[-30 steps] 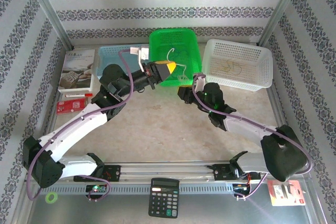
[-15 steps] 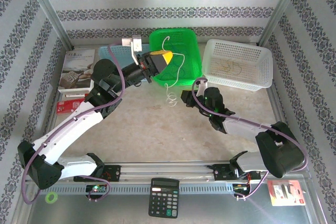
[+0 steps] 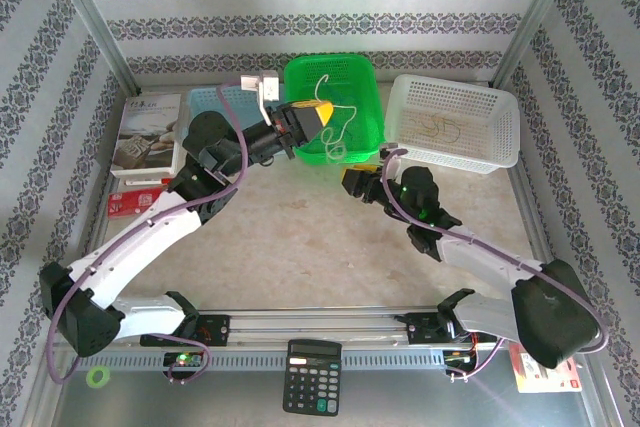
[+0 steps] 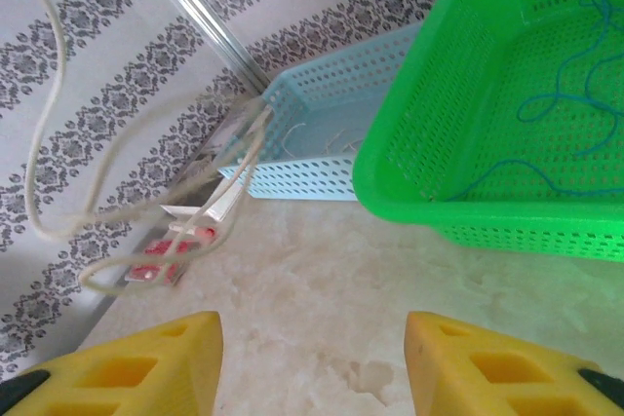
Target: Untangle the cables
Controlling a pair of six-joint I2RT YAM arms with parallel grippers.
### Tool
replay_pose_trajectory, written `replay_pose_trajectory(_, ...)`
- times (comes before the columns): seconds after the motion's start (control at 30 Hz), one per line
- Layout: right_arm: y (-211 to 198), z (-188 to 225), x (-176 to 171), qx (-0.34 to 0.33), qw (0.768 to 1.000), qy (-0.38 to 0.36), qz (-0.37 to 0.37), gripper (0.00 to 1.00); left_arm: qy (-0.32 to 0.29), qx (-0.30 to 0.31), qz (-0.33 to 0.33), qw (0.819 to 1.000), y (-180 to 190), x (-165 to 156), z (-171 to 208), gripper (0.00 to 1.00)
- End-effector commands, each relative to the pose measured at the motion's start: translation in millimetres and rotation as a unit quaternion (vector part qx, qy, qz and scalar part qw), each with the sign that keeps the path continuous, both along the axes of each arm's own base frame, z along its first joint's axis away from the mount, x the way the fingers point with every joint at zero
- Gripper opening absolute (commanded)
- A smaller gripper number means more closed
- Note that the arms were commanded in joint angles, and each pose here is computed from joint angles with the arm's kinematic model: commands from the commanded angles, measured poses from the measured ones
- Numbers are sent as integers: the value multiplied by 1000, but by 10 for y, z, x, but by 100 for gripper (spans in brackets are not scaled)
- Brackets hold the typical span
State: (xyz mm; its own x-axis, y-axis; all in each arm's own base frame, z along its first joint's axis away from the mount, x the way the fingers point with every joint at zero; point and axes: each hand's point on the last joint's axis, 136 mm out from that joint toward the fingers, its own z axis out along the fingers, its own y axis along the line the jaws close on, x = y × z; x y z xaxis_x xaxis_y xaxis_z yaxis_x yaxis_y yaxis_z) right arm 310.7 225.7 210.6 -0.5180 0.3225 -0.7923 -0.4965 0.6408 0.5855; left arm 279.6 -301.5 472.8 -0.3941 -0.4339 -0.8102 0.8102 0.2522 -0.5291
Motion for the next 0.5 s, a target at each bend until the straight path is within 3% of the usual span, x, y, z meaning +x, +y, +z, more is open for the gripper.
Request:
replay_pose_trajectory(0.0,10,147,-55,9,1000,-15,8,54,-17,5,-1,1000,-24,-17,33,0)
replay_pose_trajectory(0.47,334,447,-201,33,997,-36,66,63,-12,1,-3,1000,-37,-2,2,0)
